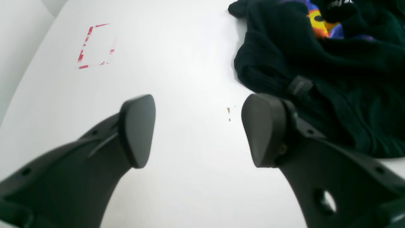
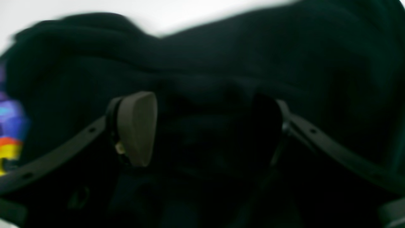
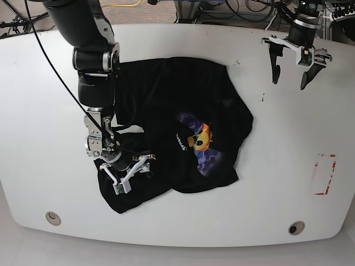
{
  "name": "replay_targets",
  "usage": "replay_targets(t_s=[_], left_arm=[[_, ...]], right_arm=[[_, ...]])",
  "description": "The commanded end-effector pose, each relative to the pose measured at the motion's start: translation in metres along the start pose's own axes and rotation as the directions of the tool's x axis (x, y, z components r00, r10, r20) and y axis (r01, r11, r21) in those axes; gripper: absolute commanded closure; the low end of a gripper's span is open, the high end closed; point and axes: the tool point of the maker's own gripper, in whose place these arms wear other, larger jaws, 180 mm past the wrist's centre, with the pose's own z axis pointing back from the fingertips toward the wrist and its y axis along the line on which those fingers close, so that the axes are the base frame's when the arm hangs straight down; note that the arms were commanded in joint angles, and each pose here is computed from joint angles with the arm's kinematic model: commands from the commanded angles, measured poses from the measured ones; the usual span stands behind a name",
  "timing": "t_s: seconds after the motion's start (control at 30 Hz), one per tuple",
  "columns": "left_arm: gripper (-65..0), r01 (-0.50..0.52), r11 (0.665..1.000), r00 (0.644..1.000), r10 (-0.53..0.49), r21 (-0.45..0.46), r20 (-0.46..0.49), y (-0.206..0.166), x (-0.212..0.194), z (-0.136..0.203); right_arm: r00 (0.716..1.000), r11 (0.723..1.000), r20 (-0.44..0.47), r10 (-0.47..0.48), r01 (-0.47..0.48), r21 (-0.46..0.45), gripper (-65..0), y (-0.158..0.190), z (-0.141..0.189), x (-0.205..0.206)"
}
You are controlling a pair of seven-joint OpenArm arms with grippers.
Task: Fold the T-shirt properly
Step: 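Grasp the shirt hem corner with the right gripper and drag it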
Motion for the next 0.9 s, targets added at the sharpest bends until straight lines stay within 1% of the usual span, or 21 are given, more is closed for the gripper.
replay_targets(t_s=[0.0,0.13,0.33,0.53,0.6,0.87], left_arm=[[-42.3,0.006,1.000,1.000,-0.006,0.010,0.030,0.004,0.008,0.002],[-42.3,0.008,1.000,1.000,-0.008,0.011,0.029,0.004,0.008,0.001],[-42.2,0.004,1.000,0.999,-0.005,0.004,0.036,0.002,0.010,0.001],[-42.1,0.005,1.000,0.999,-0.005,0.003,0.036,0.001,0.010,0.001],[-42.1,0.008,1.000,0.999,-0.008,0.008,0.034,0.004,0.010,0.000],[-42.2,0.008,1.000,0.999,-0.008,0.007,0.036,0.004,0.010,0.000]], right_arm=[[0.999,1.000,0.041,-0.008,0.008,-0.007,-44.7,-0.011,0.002,0.017],[0.999,1.000,0.026,-0.023,0.023,-0.002,-44.7,-0.015,0.001,0.008],[1.000,1.000,0.009,-0.002,0.001,0.018,-44.6,-0.011,0.000,0.008],[1.000,0.999,-0.012,0.008,-0.008,0.045,-44.6,-0.003,0.000,0.001],[1.000,0.997,-0.029,-0.004,0.006,0.071,-44.5,0.005,-0.001,-0.010],[0.999,0.995,-0.041,-0.021,0.024,0.095,-42.3,0.019,-0.004,-0.023]])
